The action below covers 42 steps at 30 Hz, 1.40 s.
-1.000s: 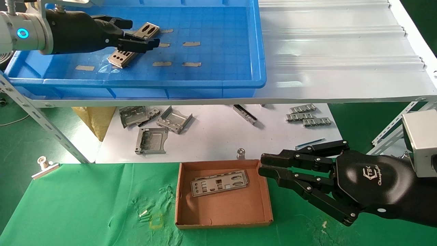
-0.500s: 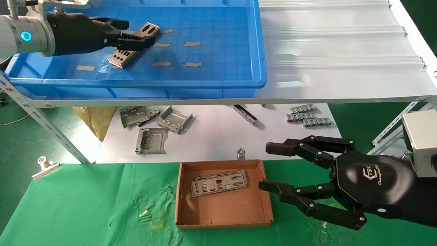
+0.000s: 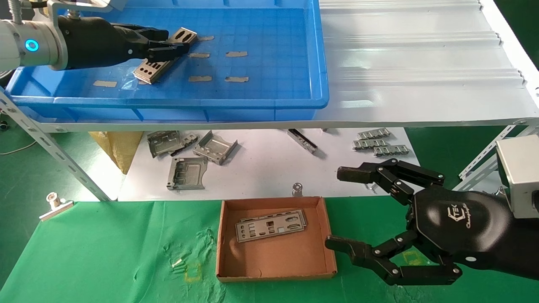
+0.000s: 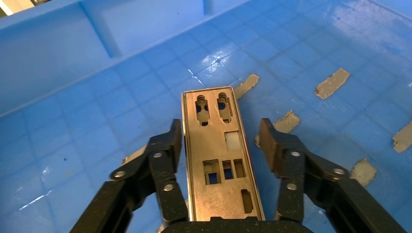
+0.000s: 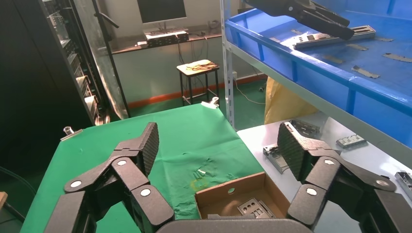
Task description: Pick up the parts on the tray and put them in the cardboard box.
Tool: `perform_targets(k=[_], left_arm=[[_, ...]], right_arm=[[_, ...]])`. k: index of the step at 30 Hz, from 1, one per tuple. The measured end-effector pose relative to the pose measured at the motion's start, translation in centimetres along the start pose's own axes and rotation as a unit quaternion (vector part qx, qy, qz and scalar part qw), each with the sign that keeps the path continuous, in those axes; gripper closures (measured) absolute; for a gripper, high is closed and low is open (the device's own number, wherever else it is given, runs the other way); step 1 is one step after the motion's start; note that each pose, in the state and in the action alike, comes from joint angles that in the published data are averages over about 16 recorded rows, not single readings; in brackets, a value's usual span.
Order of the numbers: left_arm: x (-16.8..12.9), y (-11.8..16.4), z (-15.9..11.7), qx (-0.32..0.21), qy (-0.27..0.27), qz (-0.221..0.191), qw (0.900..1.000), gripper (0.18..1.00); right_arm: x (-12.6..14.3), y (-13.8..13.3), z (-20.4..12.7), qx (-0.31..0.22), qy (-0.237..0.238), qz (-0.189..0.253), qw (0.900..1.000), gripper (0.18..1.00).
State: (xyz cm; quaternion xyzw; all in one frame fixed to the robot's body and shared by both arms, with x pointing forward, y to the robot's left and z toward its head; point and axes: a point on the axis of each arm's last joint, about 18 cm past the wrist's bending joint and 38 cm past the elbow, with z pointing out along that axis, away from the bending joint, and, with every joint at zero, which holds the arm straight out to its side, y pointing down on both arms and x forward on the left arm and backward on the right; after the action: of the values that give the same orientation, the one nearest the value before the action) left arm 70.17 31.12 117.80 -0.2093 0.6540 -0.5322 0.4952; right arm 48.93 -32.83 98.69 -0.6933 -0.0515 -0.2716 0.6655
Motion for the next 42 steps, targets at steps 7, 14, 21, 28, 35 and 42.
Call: perform_targets(k=[7,14,21,28,35,42], left_arm=[[-0.1,0.0,-0.1,0.003,-0.002,0.002,1.0000,0.641],[-0.3,-0.5,-0.3,0.013,-0.003,0.005,0.9999,0.726],[-0.4,-1.9,-0.9,0.033,0.002,0.010,0.9994,0.746],[0.5,-4.0,-2.1,0.063,0.043,0.026,0.9967,0.747],[4.1,-4.9,-3.6,0.090,0.148,0.070,0.9824,0.748],[9.2,-2.7,-4.1,0.093,0.265,0.150,0.9481,0.749]], right_arm=[[0.0,0.0,0.0,0.000,0.000,0.000,1.000,0.251],[0.0,0.0,0.0,0.000,0.000,0.000,1.000,0.200],[0.0,0.0,0.0,0.000,0.000,0.000,1.000,0.180],[0.0,0.0,0.0,0.000,0.000,0.000,1.000,0.178],[0.0,0.0,0.0,0.000,0.000,0.000,1.000,0.178],[0.0,0.0,0.0,0.000,0.000,0.000,1.000,0.178]])
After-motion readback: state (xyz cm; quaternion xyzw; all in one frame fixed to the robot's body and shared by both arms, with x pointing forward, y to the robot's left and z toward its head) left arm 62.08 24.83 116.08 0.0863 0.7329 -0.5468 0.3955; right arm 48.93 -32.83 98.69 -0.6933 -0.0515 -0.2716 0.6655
